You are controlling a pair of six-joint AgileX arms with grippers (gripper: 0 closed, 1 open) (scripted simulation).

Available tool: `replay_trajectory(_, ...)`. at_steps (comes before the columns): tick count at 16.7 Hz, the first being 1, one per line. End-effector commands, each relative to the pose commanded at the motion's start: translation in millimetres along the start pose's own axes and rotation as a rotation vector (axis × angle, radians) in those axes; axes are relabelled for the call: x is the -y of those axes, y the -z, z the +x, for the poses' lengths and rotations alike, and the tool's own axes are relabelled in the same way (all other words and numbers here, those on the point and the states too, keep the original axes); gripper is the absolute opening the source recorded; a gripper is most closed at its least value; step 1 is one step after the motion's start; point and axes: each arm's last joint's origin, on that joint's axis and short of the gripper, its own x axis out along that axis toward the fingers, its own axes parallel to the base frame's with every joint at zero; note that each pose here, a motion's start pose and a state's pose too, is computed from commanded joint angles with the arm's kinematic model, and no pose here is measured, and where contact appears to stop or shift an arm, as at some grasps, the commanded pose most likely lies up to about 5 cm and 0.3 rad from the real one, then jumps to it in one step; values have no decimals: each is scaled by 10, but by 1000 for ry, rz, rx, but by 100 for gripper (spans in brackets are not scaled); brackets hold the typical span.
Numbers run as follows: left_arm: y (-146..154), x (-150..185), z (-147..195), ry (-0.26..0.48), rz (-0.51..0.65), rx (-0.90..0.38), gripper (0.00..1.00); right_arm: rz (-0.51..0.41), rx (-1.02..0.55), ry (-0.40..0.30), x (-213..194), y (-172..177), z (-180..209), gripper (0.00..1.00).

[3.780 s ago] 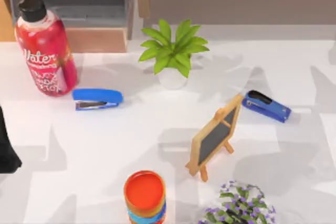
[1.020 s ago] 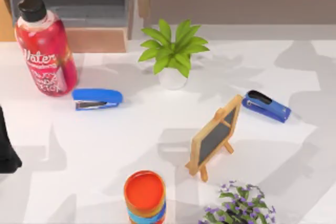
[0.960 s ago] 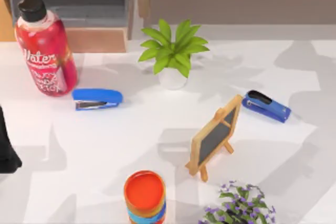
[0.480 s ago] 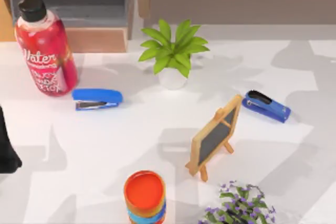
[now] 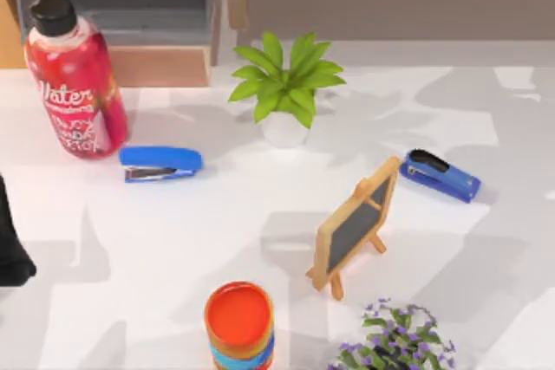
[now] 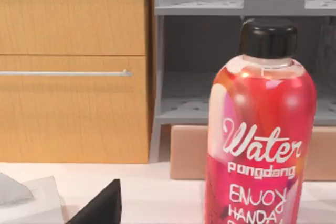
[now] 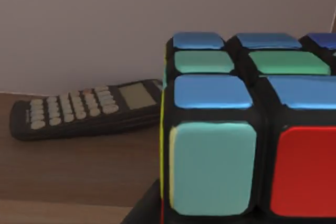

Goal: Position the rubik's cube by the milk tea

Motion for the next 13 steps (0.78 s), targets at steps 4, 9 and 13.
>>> replay_trajectory(4,0,0,0,0,0,0,100,-122,-67,28,-9,-473,55,0)
replay_trajectory(9,0,0,0,0,0,0,100,-192,-359,16,-92,-913,15,0)
replay_trajectory(13,0,0,0,0,0,0,100,-149,-698,-41,-298,-1103,-158,0)
